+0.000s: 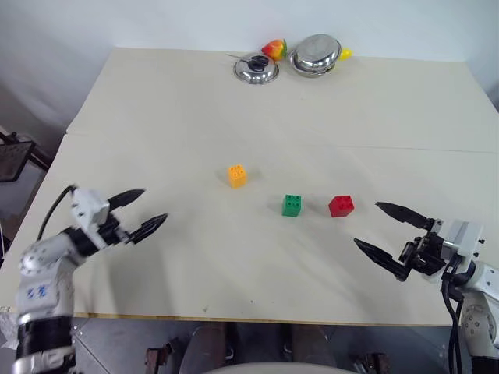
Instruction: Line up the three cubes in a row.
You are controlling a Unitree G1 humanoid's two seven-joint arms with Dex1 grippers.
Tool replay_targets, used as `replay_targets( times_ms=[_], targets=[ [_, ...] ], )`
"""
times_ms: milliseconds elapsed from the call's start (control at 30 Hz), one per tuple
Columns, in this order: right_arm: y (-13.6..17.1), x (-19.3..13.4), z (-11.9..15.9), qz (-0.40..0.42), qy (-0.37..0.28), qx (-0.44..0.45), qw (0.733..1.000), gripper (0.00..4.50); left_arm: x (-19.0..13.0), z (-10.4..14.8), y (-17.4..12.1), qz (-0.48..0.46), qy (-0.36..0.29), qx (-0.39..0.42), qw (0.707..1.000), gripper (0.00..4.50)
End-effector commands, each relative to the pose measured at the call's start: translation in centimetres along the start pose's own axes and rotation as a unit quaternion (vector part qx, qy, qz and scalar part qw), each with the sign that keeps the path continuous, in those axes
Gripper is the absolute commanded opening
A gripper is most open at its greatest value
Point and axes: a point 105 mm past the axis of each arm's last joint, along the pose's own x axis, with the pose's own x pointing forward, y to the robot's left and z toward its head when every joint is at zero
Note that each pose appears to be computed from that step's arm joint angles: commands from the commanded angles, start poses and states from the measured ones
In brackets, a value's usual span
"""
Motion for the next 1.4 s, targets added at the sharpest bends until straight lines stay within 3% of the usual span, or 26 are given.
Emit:
replay_targets(
  times_ms=[33, 200, 400, 567, 833, 933, 1200, 1267, 1400],
  targets=[
    [-0.6, -0.5, 0.6, -0.024, -0.01, -0.019, 0.999, 4.5, -1.3, -0.1, -0.2, 0.025, -0.005, 0.003, 1.0, 4.47],
    [-1.4, -1.9, 0.7, -0.061, 0.001, -0.035, 0.997, 4.5, 0.2, -0.5, -1.1, 0.011, -0.005, 0.005, 1.0, 4.47],
    [-1.2, -3.4, 0.9, -0.11, 0.004, -0.03, 0.993, 4.5, 7.5, 2.1, -2.9, -0.094, -0.032, 0.026, 0.995, 4.47],
    [-0.4, -2.7, 0.9, -0.113, -0.001, -0.027, 0.993, 4.5, 14.0, 2.6, -4.0, -0.14, -0.016, 0.033, 0.989, 4.47],
    [-0.2, -2.0, 1.7, -0.121, -0.012, -0.034, 0.992, 4.5, 18.4, 2.6, -4.5, -0.162, -0.006, 0.019, 0.987, 4.47],
    [0.0, -2.0, 1.7, -0.125, -0.011, -0.034, 0.992, 4.5, 18.9, 2.9, -4.7, -0.172, -0.011, 0.023, 0.985, 3.88],
    [0.4, -2.1, 1.5, -0.127, 0.001, -0.031, 0.991, 4.5, 18.0, 3.4, -5.5, -0.243, -0.018, 0.037, 0.969, 1.48],
    [0.5, -2.2, 1.4, -0.127, 0.005, -0.03, 0.991, 4.5, 17.8, 3.8, -5.7, -0.269, -0.022, 0.046, 0.962, 1.47],
    [0.7, -2.8, 1.6, -0.126, 0.014, -0.029, 0.992, 4.5, 16.7, 4.0, -7.7, -0.389, -0.015, 0.082, 0.918, 1.47]
  ],
)
